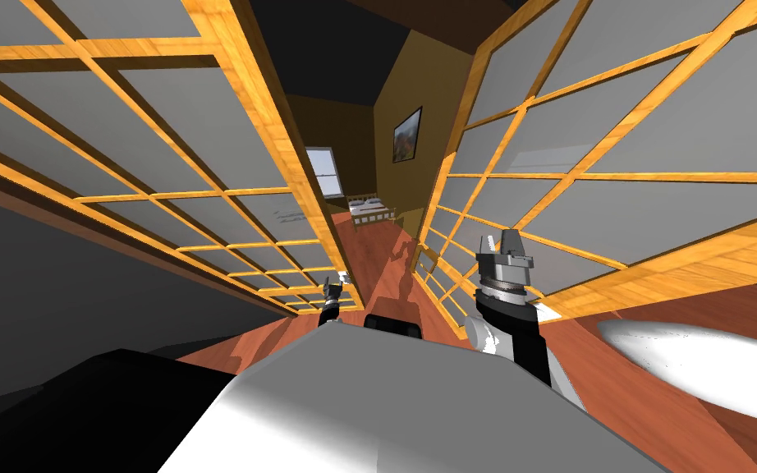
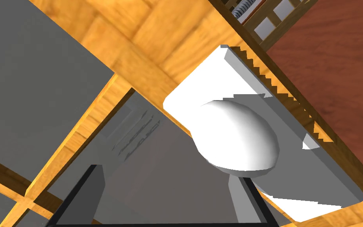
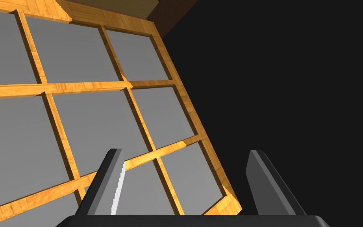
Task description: Pull the door open
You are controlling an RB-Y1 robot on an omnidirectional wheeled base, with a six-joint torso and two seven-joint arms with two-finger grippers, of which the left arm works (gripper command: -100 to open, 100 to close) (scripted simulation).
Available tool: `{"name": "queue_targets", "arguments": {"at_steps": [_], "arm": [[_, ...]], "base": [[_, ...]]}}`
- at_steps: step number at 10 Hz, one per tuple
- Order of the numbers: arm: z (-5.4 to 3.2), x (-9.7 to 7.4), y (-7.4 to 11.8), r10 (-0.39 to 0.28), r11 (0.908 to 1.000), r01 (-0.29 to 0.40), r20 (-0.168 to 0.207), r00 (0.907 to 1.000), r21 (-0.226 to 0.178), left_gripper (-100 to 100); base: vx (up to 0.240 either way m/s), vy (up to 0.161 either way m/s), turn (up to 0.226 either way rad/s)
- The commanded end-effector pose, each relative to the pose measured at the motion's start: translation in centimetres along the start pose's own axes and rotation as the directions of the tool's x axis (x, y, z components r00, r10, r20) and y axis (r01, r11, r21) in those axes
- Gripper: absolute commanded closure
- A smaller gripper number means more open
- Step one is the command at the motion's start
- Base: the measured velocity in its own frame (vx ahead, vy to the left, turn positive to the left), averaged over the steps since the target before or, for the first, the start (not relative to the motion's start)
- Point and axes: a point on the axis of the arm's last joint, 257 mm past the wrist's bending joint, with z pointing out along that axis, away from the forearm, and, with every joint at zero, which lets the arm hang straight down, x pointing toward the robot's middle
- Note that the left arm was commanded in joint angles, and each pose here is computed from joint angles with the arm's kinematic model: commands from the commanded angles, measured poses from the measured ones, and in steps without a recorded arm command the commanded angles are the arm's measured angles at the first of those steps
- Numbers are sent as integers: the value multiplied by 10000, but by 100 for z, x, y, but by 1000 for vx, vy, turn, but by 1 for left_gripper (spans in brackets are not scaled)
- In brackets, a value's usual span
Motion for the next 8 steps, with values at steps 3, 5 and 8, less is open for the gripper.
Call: {"name": "queue_targets", "arguments": {"at_steps": [3, 5, 8], "arm": [[-3, 179, 164, -1366, 9905, 1364, -148, 9905, -166, -100], [-3, 179, 164, -1390, 9902, 1388, -148, 9902, -167, -100], [-11, 174, 165, -1941, 9809, 1939, -89, 9809, -152, -100]], "base": [[-44, 10, -66], [-44, 8, -9], [-28, 12, -47]]}}
